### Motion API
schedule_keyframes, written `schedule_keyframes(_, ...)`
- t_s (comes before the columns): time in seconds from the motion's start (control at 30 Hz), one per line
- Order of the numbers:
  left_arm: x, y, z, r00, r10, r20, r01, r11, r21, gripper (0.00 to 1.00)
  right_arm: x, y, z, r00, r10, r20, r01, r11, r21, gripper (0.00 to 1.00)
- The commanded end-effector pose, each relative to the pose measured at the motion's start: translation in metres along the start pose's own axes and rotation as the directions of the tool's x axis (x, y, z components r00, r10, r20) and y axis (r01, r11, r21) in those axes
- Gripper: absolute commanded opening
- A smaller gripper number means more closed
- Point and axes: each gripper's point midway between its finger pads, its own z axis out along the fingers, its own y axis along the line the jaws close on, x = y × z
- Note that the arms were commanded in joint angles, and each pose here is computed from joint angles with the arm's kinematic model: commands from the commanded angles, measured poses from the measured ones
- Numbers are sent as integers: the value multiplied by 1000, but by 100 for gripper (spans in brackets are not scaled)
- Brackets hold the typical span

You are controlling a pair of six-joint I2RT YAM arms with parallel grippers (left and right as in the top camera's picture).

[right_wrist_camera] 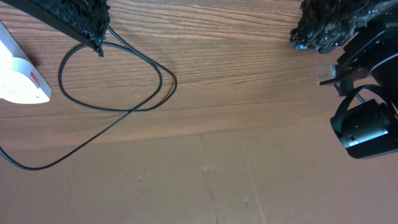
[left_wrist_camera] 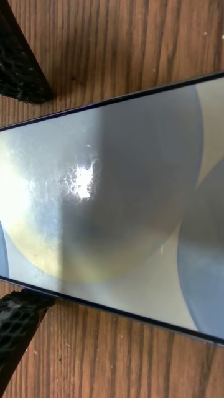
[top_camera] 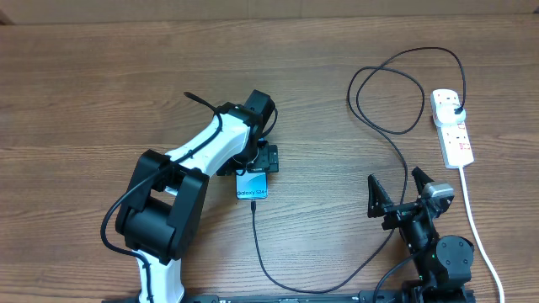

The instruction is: Plug charger to phone and switch on socket

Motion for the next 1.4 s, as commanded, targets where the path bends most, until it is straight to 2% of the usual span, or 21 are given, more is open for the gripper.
schedule_keyframes(0.0, 22, 11, 34, 995, -31, -94, 27, 999, -39, 99, -2, 1, 0, 1000, 3, 11, -3, 1000, -2, 100)
schedule_keyframes(0.7, 24, 13, 35, 994, -32, -102, 28, 999, -45, 100, -2, 1, 0, 1000, 3, 10, -3, 1000, -2, 100)
schedule_keyframes(1.37, 26, 1, 36, 996, 25, -83, -28, 999, -32, 100, -2, 1, 0, 1000, 3, 10, -3, 1000, -2, 100)
